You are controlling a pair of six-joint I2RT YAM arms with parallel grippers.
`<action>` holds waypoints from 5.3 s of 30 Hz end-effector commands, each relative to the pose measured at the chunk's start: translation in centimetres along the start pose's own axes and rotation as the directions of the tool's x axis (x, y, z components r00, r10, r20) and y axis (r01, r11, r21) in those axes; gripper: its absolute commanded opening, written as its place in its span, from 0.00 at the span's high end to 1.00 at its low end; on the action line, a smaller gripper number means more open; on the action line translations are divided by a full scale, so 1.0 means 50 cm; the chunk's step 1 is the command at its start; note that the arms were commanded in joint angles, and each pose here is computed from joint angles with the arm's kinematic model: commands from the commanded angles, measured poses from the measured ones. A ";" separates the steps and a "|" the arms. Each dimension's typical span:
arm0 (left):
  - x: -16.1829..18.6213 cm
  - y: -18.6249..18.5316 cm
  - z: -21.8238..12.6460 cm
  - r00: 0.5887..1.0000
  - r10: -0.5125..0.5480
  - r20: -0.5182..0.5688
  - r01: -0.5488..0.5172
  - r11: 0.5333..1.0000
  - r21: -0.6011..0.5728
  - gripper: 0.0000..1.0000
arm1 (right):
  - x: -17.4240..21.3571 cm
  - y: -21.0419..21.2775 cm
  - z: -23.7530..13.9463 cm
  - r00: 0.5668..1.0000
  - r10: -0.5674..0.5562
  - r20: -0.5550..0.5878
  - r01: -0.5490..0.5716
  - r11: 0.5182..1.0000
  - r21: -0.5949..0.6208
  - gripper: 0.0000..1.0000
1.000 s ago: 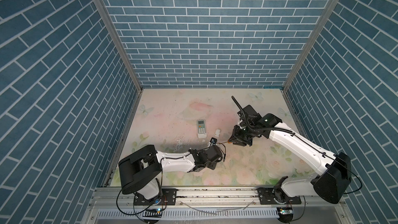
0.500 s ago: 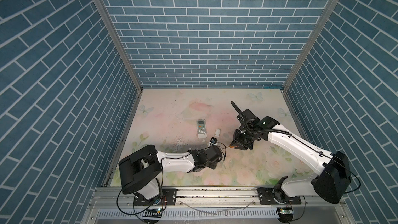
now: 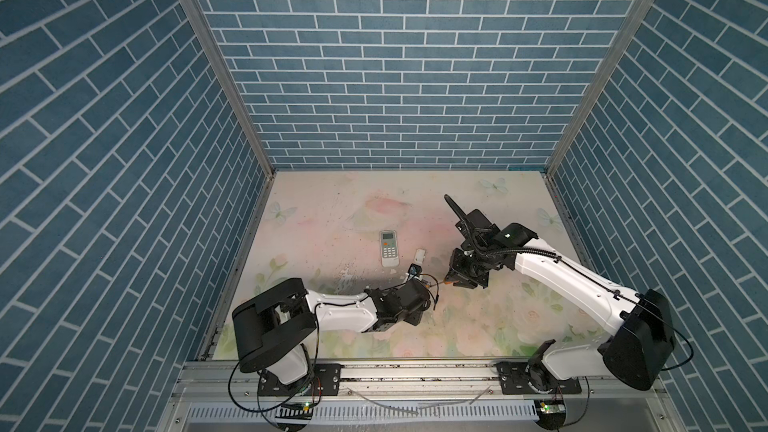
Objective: Unload the batteries from the remote control
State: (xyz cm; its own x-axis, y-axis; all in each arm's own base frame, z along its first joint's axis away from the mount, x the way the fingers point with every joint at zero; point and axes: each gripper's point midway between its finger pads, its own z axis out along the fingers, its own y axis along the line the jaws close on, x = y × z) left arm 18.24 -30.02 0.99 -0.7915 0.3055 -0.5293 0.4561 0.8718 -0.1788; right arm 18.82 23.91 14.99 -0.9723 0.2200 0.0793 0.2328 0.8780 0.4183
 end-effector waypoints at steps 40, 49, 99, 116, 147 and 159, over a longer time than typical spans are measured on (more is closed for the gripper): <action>0.285 0.118 0.001 0.870 -0.041 -0.491 -0.034 0.989 -0.144 0.55 | -0.017 0.004 -0.004 1.000 -0.018 0.010 0.018 1.000 0.026 1.00; 0.276 0.107 0.008 0.868 -0.020 -0.495 -0.055 0.989 -0.136 0.55 | -0.013 0.008 0.021 1.000 -0.009 -0.007 0.009 1.000 -0.016 1.00; 0.307 0.101 0.019 0.857 -0.022 -0.514 -0.067 0.986 -0.154 0.55 | -0.024 0.114 -0.047 0.994 -0.066 0.091 0.090 0.949 -0.303 1.00; 0.307 0.096 0.022 0.856 -0.018 -0.516 -0.071 0.986 -0.152 0.55 | -0.026 0.139 -0.066 0.991 -0.083 0.101 0.112 0.934 -0.338 1.00; 0.309 0.100 0.021 0.861 -0.029 -0.507 -0.063 0.985 -0.164 0.55 | -0.040 0.148 -0.098 0.979 -0.123 0.163 0.168 0.937 -0.305 1.00; 0.287 0.097 0.018 0.871 0.026 -0.491 -0.114 0.982 -0.150 0.52 | -0.061 0.060 -0.149 0.973 -0.154 0.171 0.183 0.968 -0.170 1.00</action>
State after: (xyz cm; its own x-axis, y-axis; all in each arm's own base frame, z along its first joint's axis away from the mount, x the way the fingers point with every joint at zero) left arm 18.97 -31.45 0.75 -0.7636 0.2799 -0.5818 0.4287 0.8937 -0.1327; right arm 22.91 24.24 21.25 -0.9744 0.1985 -0.1053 0.0961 0.7917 0.6033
